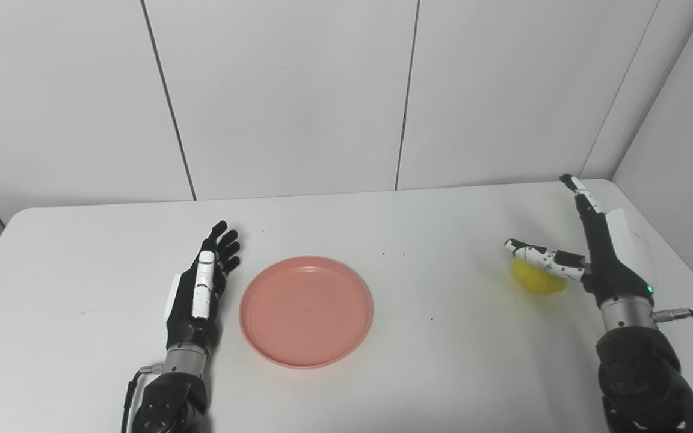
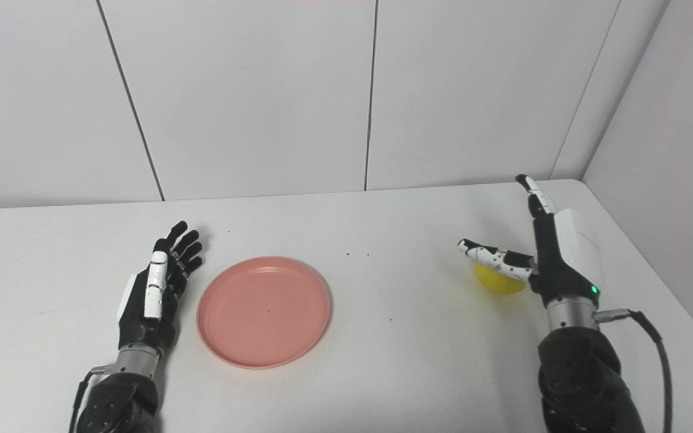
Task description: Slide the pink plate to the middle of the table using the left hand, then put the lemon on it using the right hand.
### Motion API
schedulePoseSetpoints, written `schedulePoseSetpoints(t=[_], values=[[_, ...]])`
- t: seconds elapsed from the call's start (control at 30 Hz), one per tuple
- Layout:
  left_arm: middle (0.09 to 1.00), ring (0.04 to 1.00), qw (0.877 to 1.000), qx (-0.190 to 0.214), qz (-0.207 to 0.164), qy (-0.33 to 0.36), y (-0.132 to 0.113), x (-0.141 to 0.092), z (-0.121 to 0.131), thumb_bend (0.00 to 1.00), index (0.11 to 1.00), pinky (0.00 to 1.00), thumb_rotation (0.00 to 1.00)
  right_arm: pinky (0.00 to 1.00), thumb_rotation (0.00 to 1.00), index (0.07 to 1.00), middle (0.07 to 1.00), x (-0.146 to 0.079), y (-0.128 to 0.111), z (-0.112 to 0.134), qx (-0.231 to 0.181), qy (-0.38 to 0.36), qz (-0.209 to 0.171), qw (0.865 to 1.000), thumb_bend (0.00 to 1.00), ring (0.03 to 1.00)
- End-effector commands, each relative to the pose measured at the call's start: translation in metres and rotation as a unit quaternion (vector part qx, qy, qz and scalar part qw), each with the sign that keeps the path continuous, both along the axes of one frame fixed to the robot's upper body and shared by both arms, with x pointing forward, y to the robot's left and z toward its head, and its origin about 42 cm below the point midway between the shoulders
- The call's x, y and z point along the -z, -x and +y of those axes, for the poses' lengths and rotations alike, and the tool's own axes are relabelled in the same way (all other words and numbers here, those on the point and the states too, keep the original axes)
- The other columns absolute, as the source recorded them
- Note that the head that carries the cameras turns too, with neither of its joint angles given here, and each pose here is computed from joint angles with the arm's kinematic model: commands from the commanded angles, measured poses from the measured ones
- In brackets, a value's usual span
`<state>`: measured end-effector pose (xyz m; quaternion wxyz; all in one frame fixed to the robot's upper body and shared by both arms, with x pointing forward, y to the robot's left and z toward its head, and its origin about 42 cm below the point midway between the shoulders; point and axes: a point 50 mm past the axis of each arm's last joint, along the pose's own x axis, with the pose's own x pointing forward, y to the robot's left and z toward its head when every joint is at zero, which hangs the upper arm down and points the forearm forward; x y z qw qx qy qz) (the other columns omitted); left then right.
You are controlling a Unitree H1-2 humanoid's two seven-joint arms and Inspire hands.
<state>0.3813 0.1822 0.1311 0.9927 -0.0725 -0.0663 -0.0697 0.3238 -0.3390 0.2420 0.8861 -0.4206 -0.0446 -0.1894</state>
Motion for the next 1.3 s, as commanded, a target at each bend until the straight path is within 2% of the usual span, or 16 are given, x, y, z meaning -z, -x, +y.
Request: schedulePoseSetpoints(t=[0.0,0.2,0.37,0.53,0.67,1.07,1.27], values=[[0.898,0.898,1.0,0.011,-0.015,0.003,-0.002,-0.009,0.003,0.5,0.882,0.9,1.0,0.78,0.27,0.889,0.907,-0.017,-0.007,-0.006,0.01,0.025,-0.012,1.0,0.87,0.881],[0.9,0.899,1.0,0.023,-0.015,-0.002,-0.004,-0.009,0.009,0.5,0.887,0.9,1.0,0.78,0.19,0.895,0.911,-0.013,-0.016,-0.008,0.008,0.033,0.028,0.999,0.94,0.889],[0.897,0.901,0.999,0.031,-0.018,0.009,-0.006,-0.006,0.013,0.52,0.884,0.88,1.0,0.78,0.18,0.882,0.894,-0.008,-0.024,-0.007,0.007,0.043,0.06,0.997,0.96,0.876],[0.905,0.903,0.999,0.038,-0.013,0.014,-0.008,-0.005,0.017,0.55,0.896,0.89,1.0,0.79,0.14,0.9,0.908,-0.005,-0.032,-0.005,0.0,0.03,0.081,0.996,0.94,0.884],[0.904,0.9,0.999,0.04,-0.014,0.012,-0.007,-0.006,0.018,0.54,0.896,0.89,1.0,0.78,0.13,0.899,0.908,0.0,-0.036,-0.004,-0.004,0.031,0.097,0.995,0.94,0.879],[0.91,0.906,0.999,0.045,-0.016,0.009,-0.007,-0.007,0.021,0.53,0.901,0.9,1.0,0.78,0.13,0.897,0.906,0.018,-0.047,-0.001,-0.008,0.037,0.14,0.989,0.91,0.882],[0.909,0.905,0.999,0.043,-0.015,0.008,-0.006,-0.009,0.02,0.53,0.901,0.9,1.0,0.75,0.06,0.889,0.903,0.022,-0.049,-0.003,-0.006,0.047,0.154,0.987,0.86,0.865]])
